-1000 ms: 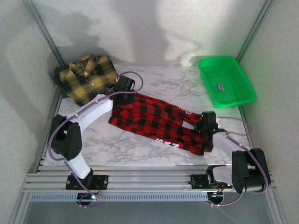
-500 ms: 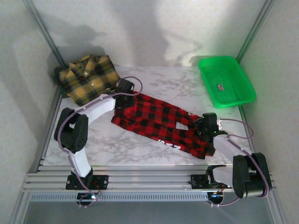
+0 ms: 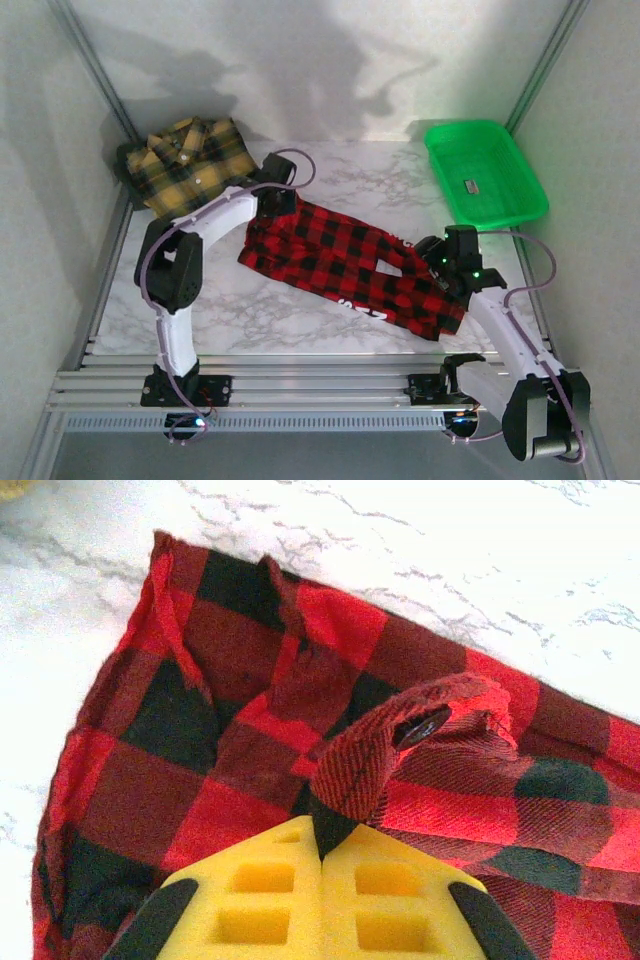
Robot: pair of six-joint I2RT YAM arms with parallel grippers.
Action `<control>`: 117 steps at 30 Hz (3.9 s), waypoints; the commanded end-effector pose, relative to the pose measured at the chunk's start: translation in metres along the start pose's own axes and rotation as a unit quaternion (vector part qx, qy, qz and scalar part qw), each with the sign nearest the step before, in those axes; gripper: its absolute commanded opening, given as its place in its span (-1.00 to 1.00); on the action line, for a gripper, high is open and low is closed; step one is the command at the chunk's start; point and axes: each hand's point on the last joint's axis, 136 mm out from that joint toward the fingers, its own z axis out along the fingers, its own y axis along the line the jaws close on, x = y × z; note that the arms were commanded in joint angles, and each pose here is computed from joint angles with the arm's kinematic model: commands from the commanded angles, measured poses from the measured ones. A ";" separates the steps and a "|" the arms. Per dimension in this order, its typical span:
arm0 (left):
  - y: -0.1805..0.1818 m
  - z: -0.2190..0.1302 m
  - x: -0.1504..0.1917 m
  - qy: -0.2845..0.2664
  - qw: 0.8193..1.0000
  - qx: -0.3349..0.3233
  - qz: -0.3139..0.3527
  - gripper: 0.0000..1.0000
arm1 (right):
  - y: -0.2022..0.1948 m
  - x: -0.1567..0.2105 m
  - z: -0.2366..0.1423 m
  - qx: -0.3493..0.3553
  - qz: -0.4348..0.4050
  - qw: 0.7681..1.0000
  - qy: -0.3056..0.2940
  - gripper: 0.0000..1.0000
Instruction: Fold and stack the long sleeve shirts
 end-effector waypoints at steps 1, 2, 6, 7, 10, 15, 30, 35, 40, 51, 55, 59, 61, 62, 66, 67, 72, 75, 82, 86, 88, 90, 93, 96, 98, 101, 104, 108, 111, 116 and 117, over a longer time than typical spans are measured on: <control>0.011 0.012 0.000 0.022 0.999 -0.037 0.031 -1.00 | -0.012 0.012 0.005 0.014 -0.012 1.000 0.023 0.34; 0.012 0.017 0.000 0.030 0.998 -0.041 0.035 -1.00 | -0.013 0.012 0.005 0.014 -0.014 1.000 0.023 0.34; 0.018 0.036 0.007 0.056 0.995 -0.066 0.049 -1.00 | -0.008 0.011 0.005 0.009 -0.028 0.999 0.028 0.39; 0.021 0.040 0.008 0.059 0.994 -0.075 0.050 -0.98 | -0.004 0.010 0.005 0.004 -0.033 0.999 0.030 0.40; 0.039 0.045 0.002 0.056 0.990 -0.124 0.036 -0.14 | -0.001 0.009 0.002 0.011 -0.050 0.998 0.038 0.42; 0.044 -0.020 -0.068 -0.029 0.985 -0.166 -0.030 0.62 | -0.019 0.008 -0.008 0.094 -0.063 0.992 0.054 0.37; -0.032 0.061 0.024 0.110 0.993 0.038 -0.038 -0.61 | -0.038 0.029 0.066 0.206 -0.001 0.976 0.074 -0.37; 0.051 0.092 0.059 0.123 0.986 -0.074 -0.080 -0.54 | -0.038 0.033 0.085 0.245 0.001 0.967 0.065 -0.42; 0.096 0.083 0.102 0.152 0.976 -0.112 -0.108 -0.57 | -0.013 0.024 0.102 0.270 -0.013 0.962 0.040 -0.39; 0.085 -0.007 0.209 0.211 0.956 -0.052 -0.197 -0.42 | 0.110 -0.003 0.219 0.217 0.009 0.976 0.019 -0.25; 0.067 -0.028 0.221 0.211 0.952 -0.008 -0.220 -0.34 | 0.227 0.008 0.281 0.025 -0.010 0.995 0.091 -0.06; 0.026 -0.038 0.208 0.212 0.952 0.067 -0.209 -0.21 | 0.311 0.017 0.296 -0.144 -0.030 0.976 0.163 0.04; -0.001 -0.042 0.203 0.217 0.951 0.105 -0.195 -0.18 | 0.317 0.013 0.290 -0.172 -0.029 0.967 0.184 0.10; -0.014 -0.046 0.201 0.220 0.949 0.125 -0.189 -0.13 | 0.322 0.011 0.281 -0.183 -0.033 0.962 0.199 0.16; -0.040 -0.082 0.157 0.173 0.950 0.164 -0.200 0.32 | 0.354 0.004 0.203 -0.241 -0.123 0.940 0.209 0.40; -0.042 -0.095 0.143 0.154 0.952 0.168 -0.205 0.44 | 0.356 0.001 0.182 -0.245 -0.146 0.937 0.203 0.44; -0.015 -0.154 0.097 0.069 0.972 0.124 -0.186 0.88 | 0.318 -0.003 0.062 -0.191 -0.245 0.930 0.197 0.54; 0.031 -0.145 0.123 0.086 0.980 0.059 -0.168 0.90 | 0.251 0.026 0.023 -0.124 -0.242 0.933 0.237 0.57; 0.068 -0.095 0.170 0.112 0.984 0.045 -0.134 0.97 | 0.116 0.182 -0.014 -0.076 -0.176 0.914 0.357 0.64; 0.062 -0.071 0.184 0.115 0.978 0.078 -0.157 0.99 | 0.095 0.246 -0.009 -0.091 -0.172 0.902 0.386 0.63; 0.065 -0.062 0.193 0.114 0.977 0.077 -0.162 0.99 | 0.093 0.264 -0.004 -0.088 -0.184 0.894 0.398 0.63; 0.065 -0.052 0.205 0.126 0.975 0.084 -0.165 0.99 | 0.087 0.275 0.002 -0.074 -0.190 0.894 0.399 0.62; 0.070 -0.043 0.227 0.155 0.971 0.069 -0.169 0.95 | 0.067 0.282 0.013 -0.031 -0.187 0.898 0.396 0.60; 0.074 -0.043 0.234 0.152 0.970 0.064 -0.180 0.92 | 0.060 0.285 0.022 -0.020 -0.173 0.906 0.387 0.60; 0.071 -0.042 0.240 0.154 0.967 0.073 -0.188 0.88 | 0.056 0.286 0.030 -0.009 -0.173 0.909 0.380 0.58; 0.055 -0.035 0.248 0.165 0.965 0.095 -0.182 0.71 | 0.059 0.288 0.039 0.003 -0.176 0.910 0.376 0.55; 0.036 -0.027 0.258 0.190 0.964 0.095 -0.160 0.36 | 0.052 0.283 0.046 0.041 -0.173 0.915 0.362 0.44; 0.026 -0.029 0.265 0.199 0.963 0.092 -0.158 -0.03 | 0.046 0.268 0.050 0.065 -0.162 0.924 0.341 0.23; 0.022 -0.034 0.269 0.203 0.964 0.093 -0.147 -0.28 | 0.033 0.258 0.050 0.096 -0.158 0.923 0.338 -0.17; 0.008 -0.048 0.265 0.202 0.966 0.104 -0.126 -0.65 | 0.025 0.249 0.034 0.094 -0.164 0.922 0.339 -0.64; 0.003 -0.053 0.263 0.201 0.967 0.106 -0.118 -0.71 | 0.026 0.248 0.029 0.091 -0.166 0.921 0.341 -0.69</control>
